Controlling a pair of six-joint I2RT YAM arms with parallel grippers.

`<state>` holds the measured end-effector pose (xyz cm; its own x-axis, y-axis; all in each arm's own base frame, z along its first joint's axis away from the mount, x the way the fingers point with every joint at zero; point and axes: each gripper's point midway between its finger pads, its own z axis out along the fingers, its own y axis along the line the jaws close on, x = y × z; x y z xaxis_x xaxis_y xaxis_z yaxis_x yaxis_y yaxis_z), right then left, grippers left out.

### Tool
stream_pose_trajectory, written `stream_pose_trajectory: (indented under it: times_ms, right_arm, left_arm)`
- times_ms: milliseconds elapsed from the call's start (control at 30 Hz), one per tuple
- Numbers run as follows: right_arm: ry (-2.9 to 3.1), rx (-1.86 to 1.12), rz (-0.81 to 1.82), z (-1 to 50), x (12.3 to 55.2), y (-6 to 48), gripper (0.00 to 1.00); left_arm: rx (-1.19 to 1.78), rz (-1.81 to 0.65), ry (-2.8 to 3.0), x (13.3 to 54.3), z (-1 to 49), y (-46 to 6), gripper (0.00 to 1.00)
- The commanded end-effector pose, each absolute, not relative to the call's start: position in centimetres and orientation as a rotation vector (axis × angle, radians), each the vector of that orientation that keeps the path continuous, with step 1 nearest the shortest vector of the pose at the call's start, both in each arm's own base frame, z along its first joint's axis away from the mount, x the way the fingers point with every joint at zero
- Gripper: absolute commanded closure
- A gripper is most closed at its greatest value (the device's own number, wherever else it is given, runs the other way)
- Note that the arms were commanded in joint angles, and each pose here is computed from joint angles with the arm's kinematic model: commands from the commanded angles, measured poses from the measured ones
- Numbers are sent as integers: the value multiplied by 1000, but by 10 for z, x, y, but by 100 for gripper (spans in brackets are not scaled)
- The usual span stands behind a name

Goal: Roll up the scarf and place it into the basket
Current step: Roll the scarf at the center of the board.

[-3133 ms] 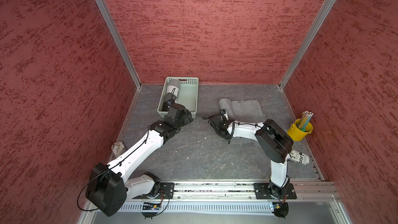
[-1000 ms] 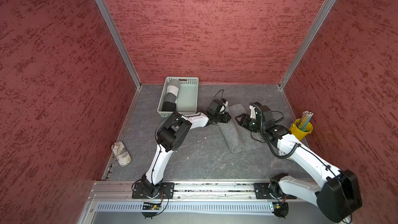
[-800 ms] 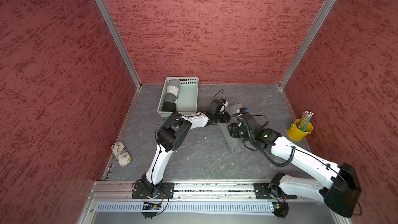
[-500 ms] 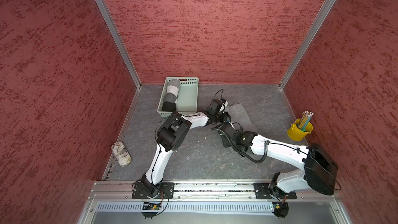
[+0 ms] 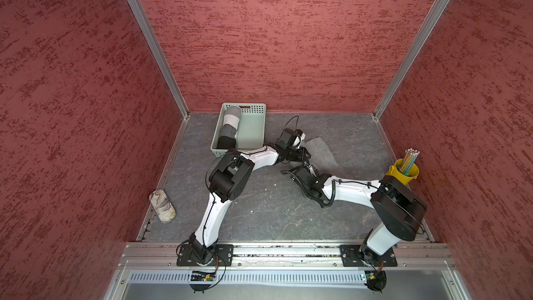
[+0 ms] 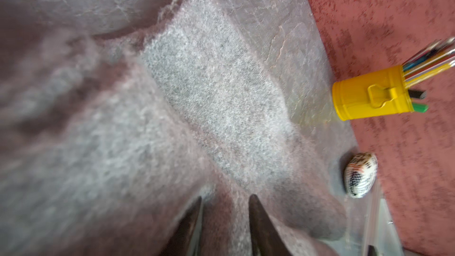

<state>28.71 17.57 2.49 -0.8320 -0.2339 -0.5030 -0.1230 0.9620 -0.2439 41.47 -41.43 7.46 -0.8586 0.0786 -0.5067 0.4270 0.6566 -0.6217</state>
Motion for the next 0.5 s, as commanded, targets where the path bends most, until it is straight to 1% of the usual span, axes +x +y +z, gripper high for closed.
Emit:
stream_pose_trajectory:
  times_ms: [0,67,133,167,233,300,367,467]
  right_arm:
    - [2688,-143,-199,-2,272,165,68]
    - [2713,-89,-79,1,271,175,81]
    - [2727,-37,81,12,270,192,91]
    - [2730,-2,167,18,269,200,92]
    - [2723,80,432,36,267,222,93]
    - [2700,172,665,51,265,234,93]
    - [2658,257,889,64,262,242,95]
    - [2613,358,1146,75,256,248,96]
  left_arm:
    - [297,-1078,2459,427,91,-393,55]
    - [249,-1069,2410,436,119,-378,51]
    - [208,-1031,2358,443,146,-361,47]
    - [197,-1010,2339,443,156,-354,46]
    - [187,-950,2292,442,182,-339,44]
    - [190,-914,2269,436,197,-330,44]
    - [198,-906,2255,427,206,-325,44]
    - [221,-907,2245,413,210,-322,44]
